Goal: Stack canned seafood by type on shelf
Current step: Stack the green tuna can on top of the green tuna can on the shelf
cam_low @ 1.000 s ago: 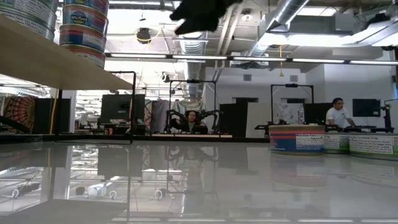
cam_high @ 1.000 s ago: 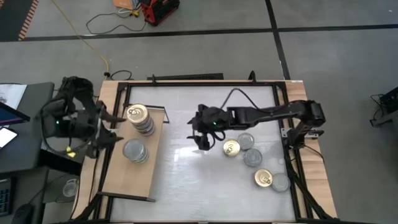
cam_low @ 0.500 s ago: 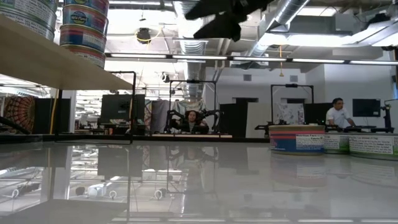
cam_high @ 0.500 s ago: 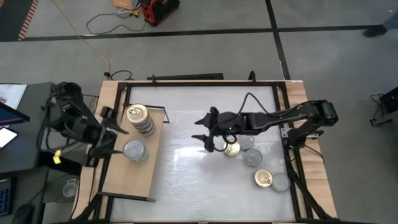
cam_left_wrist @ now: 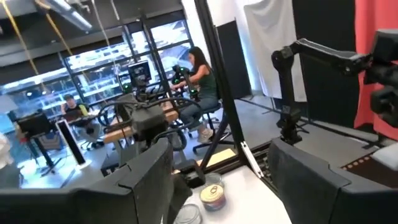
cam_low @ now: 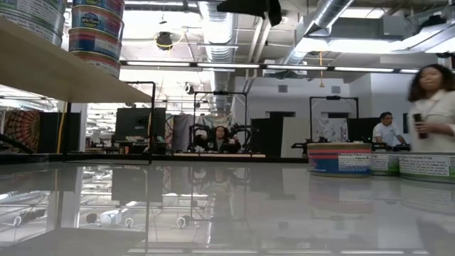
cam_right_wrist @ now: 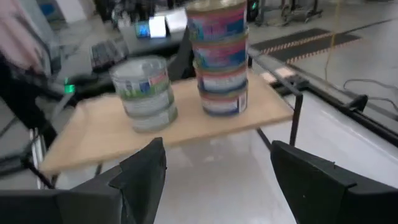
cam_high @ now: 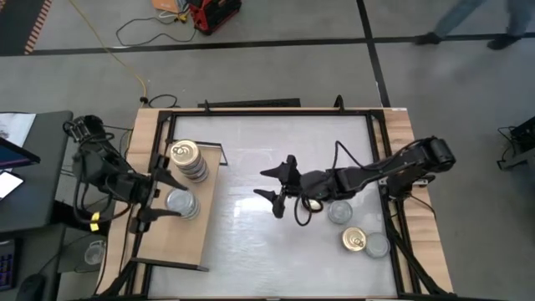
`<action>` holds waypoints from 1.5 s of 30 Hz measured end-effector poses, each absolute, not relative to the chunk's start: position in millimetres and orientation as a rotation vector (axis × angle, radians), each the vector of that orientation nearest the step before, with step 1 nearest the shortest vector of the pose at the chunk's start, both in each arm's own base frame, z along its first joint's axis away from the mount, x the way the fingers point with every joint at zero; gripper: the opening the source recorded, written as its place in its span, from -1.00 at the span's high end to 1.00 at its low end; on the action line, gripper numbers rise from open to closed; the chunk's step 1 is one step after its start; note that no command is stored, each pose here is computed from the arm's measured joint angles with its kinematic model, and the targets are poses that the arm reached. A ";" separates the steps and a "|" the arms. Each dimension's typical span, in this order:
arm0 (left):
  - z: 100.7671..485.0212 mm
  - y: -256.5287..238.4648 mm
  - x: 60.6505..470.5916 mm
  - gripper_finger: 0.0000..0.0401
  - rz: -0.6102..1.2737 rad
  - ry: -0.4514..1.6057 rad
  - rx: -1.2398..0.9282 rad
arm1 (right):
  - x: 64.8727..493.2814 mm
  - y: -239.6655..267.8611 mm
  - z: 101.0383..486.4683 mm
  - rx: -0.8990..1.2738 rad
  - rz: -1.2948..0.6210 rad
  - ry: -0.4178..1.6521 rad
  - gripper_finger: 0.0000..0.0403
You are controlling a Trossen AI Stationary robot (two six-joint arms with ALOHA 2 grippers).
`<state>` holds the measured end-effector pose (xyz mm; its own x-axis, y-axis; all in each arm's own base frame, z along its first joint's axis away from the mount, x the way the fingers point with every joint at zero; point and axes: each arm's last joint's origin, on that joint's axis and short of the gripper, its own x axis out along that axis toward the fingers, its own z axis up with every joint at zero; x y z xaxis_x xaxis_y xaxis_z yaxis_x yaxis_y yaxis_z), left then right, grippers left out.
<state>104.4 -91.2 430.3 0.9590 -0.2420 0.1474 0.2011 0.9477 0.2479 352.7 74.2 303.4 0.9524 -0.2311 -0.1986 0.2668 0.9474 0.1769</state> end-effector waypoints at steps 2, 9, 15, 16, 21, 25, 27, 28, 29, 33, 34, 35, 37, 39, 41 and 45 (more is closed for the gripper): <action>430.4 -93.1 105.4 -0.24 -0.244 -0.189 0.266 | 352.4 77.0 302.4 0.200 -0.288 0.171 -0.54; 427.8 -98.6 107.5 -0.24 -0.362 -0.231 0.318 | 350.9 81.7 301.7 0.246 -0.299 0.169 -0.54; 411.4 -94.5 107.2 -0.24 -0.340 -0.234 0.309 | 348.6 85.9 298.5 0.243 -0.304 0.200 -0.54; 410.2 -93.1 105.8 -0.24 -0.338 -0.239 0.302 | 348.3 86.2 297.3 0.238 -0.312 0.210 -0.54; 402.4 -89.4 102.2 -0.24 -0.347 -0.225 0.201 | 345.3 89.0 291.7 0.206 -0.325 0.267 -0.54; 384.9 -93.2 104.6 -0.24 -0.389 -0.122 0.140 | 337.1 101.0 280.9 0.118 -0.296 0.388 -0.54; 375.6 -96.7 107.2 -0.24 -0.409 -0.085 0.135 | 330.3 109.4 273.9 0.059 -0.272 0.469 -0.54; 371.3 -98.5 108.9 -0.24 -0.409 -0.075 0.133 | 326.6 113.6 270.7 0.037 -0.261 0.506 -0.54; 367.5 -100.4 110.7 -0.24 -0.408 -0.072 0.130 | 323.2 117.8 267.9 0.025 -0.249 0.537 -0.54; 358.5 -107.6 117.2 -0.24 -0.416 -0.058 0.122 | 308.1 129.8 257.1 -0.002 -0.239 0.666 -0.54; 356.9 -109.5 119.0 -0.24 -0.417 -0.048 0.126 | 304.0 131.1 254.0 0.001 -0.246 0.705 -0.54; 355.8 -111.3 120.7 -0.24 -0.416 -0.042 0.129 | 299.8 131.7 251.0 0.003 -0.257 0.745 -0.54; 353.9 -115.0 124.4 -0.24 -0.410 -0.035 0.137 | 291.8 130.0 245.2 -0.004 -0.288 0.829 -0.54; 352.8 -117.6 126.9 -0.24 -0.408 -0.033 0.137 | 283.6 125.9 240.0 -0.031 -0.327 0.917 -0.54; 351.1 -119.8 128.9 -0.24 -0.408 -0.023 0.136 | 278.3 125.4 236.5 -0.061 -0.330 0.965 -0.54; 348.4 -124.0 129.1 -0.24 -0.424 -0.005 0.136 | 272.1 129.5 229.5 -0.139 -0.285 1.005 -0.54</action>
